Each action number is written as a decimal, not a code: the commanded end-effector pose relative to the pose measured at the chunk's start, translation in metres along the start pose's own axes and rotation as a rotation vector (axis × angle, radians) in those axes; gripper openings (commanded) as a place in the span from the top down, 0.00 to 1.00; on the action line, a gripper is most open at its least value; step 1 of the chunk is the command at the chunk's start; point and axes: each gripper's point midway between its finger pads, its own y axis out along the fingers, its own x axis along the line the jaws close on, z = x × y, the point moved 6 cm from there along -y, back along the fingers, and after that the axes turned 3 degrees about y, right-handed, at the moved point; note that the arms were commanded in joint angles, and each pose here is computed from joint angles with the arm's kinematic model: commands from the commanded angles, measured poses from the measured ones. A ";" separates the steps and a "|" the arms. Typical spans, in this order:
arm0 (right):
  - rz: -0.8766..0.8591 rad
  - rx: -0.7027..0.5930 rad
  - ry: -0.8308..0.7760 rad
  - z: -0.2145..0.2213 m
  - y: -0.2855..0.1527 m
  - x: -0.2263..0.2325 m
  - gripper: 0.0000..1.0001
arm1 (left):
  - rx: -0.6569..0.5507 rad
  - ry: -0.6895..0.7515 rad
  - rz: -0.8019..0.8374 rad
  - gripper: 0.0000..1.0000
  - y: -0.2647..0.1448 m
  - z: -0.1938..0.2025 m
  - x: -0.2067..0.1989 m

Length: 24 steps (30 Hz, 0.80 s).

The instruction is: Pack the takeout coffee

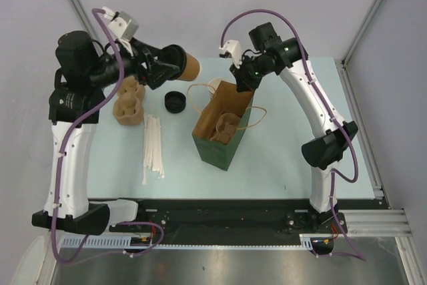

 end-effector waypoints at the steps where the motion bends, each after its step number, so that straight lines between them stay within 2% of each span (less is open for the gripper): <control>1: 0.057 -0.083 0.003 -0.022 -0.024 0.013 1.00 | -0.019 0.126 0.177 0.45 -0.002 -0.019 -0.048; 6: 0.075 -0.108 0.050 -0.028 -0.026 0.016 1.00 | 0.030 0.145 0.291 0.45 0.017 -0.004 -0.082; 11: 0.068 -0.124 0.110 -0.030 -0.031 0.023 1.00 | 0.163 0.215 0.340 0.45 0.045 0.041 -0.103; 12: 0.062 -0.139 0.110 -0.032 -0.034 0.024 1.00 | 0.201 0.220 0.311 0.45 0.053 0.055 -0.100; 16: 0.006 -0.178 0.107 -0.037 -0.043 0.036 1.00 | 0.221 0.282 0.275 0.46 0.071 0.071 -0.100; 24: -0.036 -0.180 0.121 -0.035 -0.042 0.055 1.00 | 0.300 0.380 0.176 0.47 0.097 0.111 -0.089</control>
